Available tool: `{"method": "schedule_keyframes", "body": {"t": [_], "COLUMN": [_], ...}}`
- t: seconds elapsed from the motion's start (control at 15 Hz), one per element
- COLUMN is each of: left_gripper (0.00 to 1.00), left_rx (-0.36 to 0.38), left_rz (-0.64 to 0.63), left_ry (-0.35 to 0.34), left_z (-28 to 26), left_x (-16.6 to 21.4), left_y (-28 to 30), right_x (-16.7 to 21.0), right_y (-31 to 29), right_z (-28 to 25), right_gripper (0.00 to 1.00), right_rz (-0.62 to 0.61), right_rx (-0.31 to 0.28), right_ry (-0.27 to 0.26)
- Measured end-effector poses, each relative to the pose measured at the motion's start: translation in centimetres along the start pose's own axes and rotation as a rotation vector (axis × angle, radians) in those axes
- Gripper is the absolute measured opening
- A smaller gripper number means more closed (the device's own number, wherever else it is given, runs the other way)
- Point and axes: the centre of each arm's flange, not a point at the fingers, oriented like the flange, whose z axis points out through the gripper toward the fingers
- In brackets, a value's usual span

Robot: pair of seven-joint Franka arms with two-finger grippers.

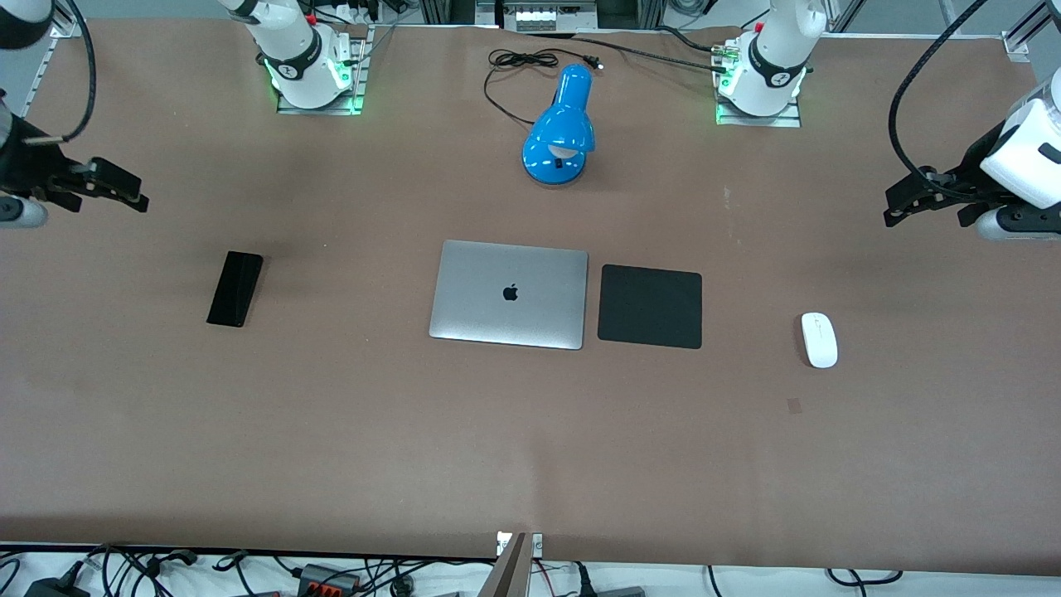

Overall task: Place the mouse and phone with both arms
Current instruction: 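Move the right gripper toward the black phone while the left gripper approaches the mouse, then lower the right gripper onto the phone while the left gripper lowers onto the mouse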

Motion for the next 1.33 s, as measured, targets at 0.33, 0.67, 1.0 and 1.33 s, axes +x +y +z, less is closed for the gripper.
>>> {"method": "schedule_keyframes", "body": {"t": [0.33, 0.67, 1.0, 1.33], "left_gripper": [1.00, 1.00, 1.00, 1.00], "left_rx": [0.003, 0.004, 0.008, 0.009], "left_rz": [0.008, 0.007, 0.007, -0.023], "left_ry": [-0.056, -0.075, -0.152, -0.191], "left_z": [0.6, 1.2, 5.1, 8.6], "left_x": [-0.5, -0.5, 1.1, 2.3], "left_y": [0.4, 0.3, 0.2, -1.4], "right_x": [2.7, 5.1, 6.5, 5.8], "right_y": [0.3, 0.9, 1.4, 2.3], "right_z": [5.4, 13.3, 17.6, 22.7], "right_gripper": [1.00, 1.00, 1.00, 1.00], "right_rz": [0.004, 0.006, 0.004, 0.016], "right_rx": [-0.003, -0.020, -0.038, -0.040], "right_ry": [-0.040, -0.071, -0.077, -0.043]}}
